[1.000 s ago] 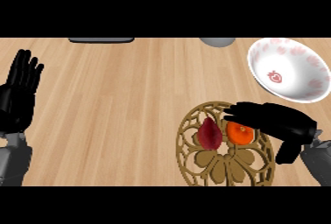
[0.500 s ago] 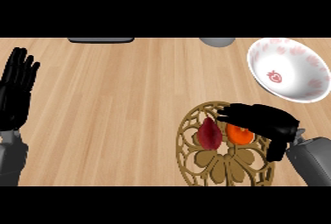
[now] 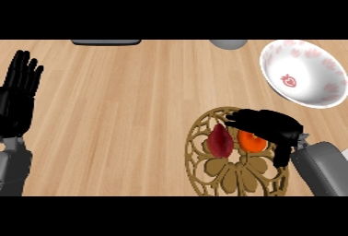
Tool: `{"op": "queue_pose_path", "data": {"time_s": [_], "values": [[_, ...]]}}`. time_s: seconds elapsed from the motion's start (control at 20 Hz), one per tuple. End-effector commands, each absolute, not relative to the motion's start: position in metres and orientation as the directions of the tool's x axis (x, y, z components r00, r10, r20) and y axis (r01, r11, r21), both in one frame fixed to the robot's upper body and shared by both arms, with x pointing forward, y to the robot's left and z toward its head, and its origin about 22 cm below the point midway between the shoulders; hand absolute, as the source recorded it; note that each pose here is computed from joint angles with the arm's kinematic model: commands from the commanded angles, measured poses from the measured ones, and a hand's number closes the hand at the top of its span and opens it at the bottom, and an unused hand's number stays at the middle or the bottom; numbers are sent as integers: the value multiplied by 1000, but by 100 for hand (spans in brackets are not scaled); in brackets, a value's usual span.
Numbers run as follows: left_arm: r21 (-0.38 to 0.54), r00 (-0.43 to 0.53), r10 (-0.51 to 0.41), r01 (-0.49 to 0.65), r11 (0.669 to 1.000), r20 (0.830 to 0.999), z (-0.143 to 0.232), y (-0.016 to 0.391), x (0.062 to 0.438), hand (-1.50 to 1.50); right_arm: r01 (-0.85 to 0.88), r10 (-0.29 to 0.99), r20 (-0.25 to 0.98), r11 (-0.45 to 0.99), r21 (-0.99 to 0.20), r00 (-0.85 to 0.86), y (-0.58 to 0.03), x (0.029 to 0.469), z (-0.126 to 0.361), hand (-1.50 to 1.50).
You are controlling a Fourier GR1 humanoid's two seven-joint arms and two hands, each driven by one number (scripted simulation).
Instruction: Pick the squash from the placemat and place it in the bowl
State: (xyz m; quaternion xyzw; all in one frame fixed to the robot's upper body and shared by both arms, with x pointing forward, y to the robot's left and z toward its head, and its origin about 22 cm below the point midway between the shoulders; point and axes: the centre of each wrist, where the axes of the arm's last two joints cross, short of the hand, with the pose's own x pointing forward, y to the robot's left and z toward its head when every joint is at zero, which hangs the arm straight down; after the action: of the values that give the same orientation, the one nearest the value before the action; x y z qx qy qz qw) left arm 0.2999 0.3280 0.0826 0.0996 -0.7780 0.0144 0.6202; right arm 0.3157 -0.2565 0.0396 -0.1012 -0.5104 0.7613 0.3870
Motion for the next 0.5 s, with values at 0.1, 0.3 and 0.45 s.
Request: {"op": "queue_pose_path", "data": {"time_s": [0.1, 0.3, 0.45], "values": [[109, -220, -142, -157, 982, 965, 76, 339, 295, 0, -433, 636, 260, -131, -892, -727, -261, 309, 7, 150], [108, -203, -142, -171, 979, 969, 90, 324, 304, 0, -400, 612, 260, -102, -911, -747, -237, 322, 25, 150], [106, -210, -136, -150, 983, 968, 84, 316, 295, 0, -383, 612, 250, -94, -919, -750, -255, 327, 14, 150]]}}
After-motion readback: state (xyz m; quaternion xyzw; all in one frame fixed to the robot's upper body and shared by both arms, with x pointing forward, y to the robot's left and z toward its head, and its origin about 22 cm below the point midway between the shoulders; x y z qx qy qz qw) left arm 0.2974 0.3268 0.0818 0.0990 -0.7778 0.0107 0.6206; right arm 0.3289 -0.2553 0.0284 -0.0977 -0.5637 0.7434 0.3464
